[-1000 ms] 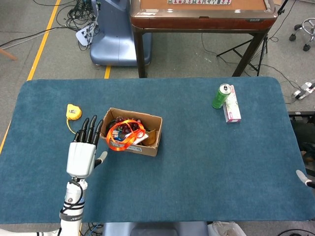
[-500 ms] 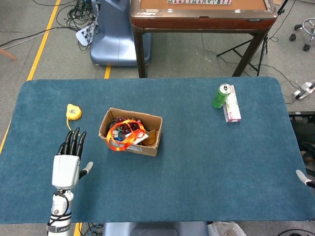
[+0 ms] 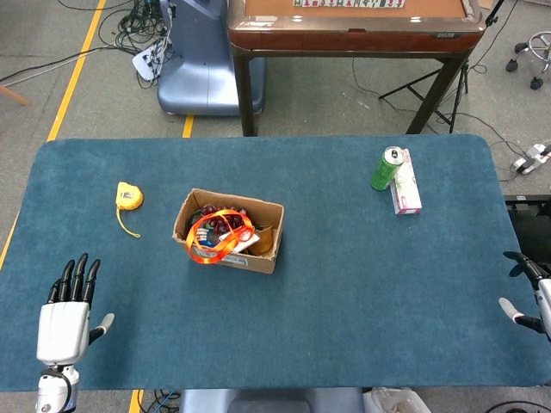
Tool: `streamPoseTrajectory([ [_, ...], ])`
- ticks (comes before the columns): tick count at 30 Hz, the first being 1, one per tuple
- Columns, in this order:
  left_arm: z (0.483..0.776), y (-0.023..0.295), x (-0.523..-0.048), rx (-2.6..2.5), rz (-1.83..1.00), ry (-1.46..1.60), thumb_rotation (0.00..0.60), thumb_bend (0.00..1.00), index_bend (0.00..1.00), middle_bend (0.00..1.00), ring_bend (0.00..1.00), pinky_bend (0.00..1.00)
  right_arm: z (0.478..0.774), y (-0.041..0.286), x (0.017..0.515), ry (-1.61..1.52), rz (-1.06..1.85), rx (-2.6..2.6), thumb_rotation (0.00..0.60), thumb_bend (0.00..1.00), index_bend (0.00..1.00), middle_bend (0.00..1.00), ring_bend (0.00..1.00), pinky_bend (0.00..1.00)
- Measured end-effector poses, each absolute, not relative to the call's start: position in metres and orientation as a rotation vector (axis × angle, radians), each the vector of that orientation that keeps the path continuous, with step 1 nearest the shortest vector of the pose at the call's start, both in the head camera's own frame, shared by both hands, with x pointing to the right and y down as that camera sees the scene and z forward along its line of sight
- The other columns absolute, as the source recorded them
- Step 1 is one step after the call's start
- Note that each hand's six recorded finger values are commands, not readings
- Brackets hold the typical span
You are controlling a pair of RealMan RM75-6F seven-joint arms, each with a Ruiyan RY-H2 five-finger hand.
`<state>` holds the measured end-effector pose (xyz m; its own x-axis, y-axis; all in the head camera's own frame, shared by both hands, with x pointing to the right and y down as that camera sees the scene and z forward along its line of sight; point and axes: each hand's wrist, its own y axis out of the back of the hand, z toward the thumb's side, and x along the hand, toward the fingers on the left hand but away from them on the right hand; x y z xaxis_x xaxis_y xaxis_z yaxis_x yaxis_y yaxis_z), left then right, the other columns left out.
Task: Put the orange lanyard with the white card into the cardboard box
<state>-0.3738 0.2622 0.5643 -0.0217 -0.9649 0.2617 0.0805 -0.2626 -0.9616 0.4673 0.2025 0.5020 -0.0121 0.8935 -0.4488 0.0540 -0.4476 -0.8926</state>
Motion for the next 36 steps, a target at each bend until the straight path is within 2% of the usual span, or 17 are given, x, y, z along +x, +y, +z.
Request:
streamPoseTrajectory([
  [12, 0.554, 0.274, -0.401, -1.392, -1.385, 0.922, 0.6, 0.09, 0.0, 0.0, 0.0, 0.16, 0.519, 0.202, 0.454, -0.963, 1.555, -1.568, 0.6, 0.23, 0.25, 0.42, 0.35, 0.66],
  [27, 0.532, 0.276, -0.444, -1.407, -1.429, 1.03, 0.6, 0.09, 0.0, 0.0, 0.0, 0.16, 0.526, 0.198, 0.45, -0.969, 1.535, -1.564, 0.6, 0.23, 0.26, 0.42, 0.35, 0.66],
  [36, 0.537, 0.276, -0.447, -1.419, -1.454, 1.019, 0.6, 0.09, 0.0, 0.0, 0.0, 0.16, 0.535, 0.196, 0.449, -0.935, 1.56, -1.585, 0.6, 0.23, 0.26, 0.42, 0.35, 0.66],
])
